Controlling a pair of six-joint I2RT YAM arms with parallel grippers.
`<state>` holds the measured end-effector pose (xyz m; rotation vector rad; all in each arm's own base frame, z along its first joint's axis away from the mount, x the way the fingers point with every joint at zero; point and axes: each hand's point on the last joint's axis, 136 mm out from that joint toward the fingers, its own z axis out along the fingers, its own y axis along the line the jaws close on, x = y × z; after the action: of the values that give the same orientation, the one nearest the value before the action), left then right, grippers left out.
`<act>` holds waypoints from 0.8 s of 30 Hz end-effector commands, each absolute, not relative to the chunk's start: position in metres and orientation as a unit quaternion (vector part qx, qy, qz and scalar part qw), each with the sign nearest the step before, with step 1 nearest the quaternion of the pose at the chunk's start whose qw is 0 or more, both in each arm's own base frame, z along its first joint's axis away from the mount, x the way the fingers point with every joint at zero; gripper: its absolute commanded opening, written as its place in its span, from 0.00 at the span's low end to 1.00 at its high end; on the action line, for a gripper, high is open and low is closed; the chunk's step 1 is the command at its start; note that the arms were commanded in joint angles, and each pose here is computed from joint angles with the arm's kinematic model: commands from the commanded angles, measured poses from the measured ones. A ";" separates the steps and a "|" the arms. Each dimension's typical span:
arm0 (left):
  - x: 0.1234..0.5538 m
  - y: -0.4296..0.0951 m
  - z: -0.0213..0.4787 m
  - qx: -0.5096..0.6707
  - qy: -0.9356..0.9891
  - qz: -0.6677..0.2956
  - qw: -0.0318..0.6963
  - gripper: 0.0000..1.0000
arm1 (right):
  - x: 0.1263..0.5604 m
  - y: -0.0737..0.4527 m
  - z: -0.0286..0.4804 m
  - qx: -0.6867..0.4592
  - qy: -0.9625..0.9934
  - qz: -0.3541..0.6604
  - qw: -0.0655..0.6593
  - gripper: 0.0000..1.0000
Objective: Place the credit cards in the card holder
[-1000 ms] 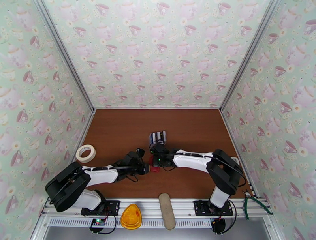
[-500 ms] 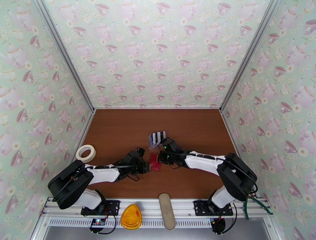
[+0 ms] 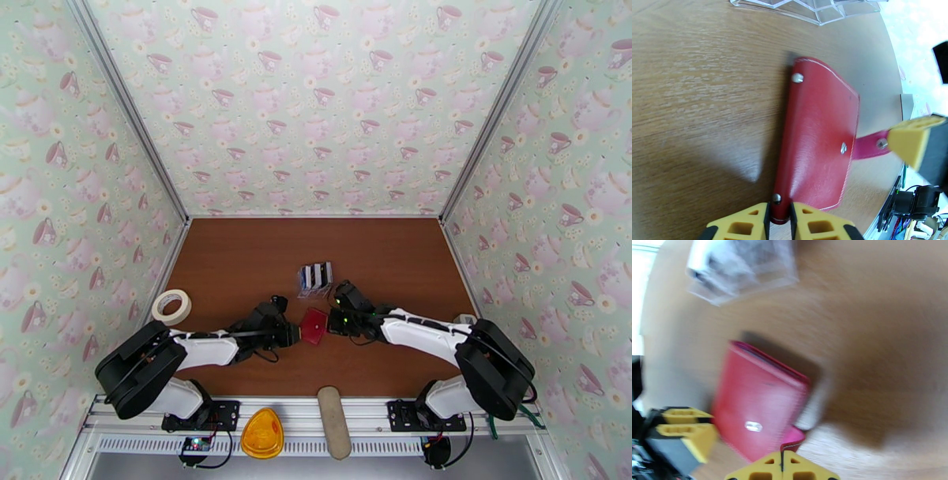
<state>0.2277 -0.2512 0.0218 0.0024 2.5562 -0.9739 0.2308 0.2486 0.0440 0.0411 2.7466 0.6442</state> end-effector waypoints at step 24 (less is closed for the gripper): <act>0.227 -0.241 0.027 -0.006 0.920 -0.328 0.214 0.37 | 0.240 0.210 0.021 0.007 0.980 0.068 0.185 0.00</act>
<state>0.2254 -0.2454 0.0269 -0.0225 2.5507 -0.9535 0.2378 0.2236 0.0268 0.0791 2.7566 0.3314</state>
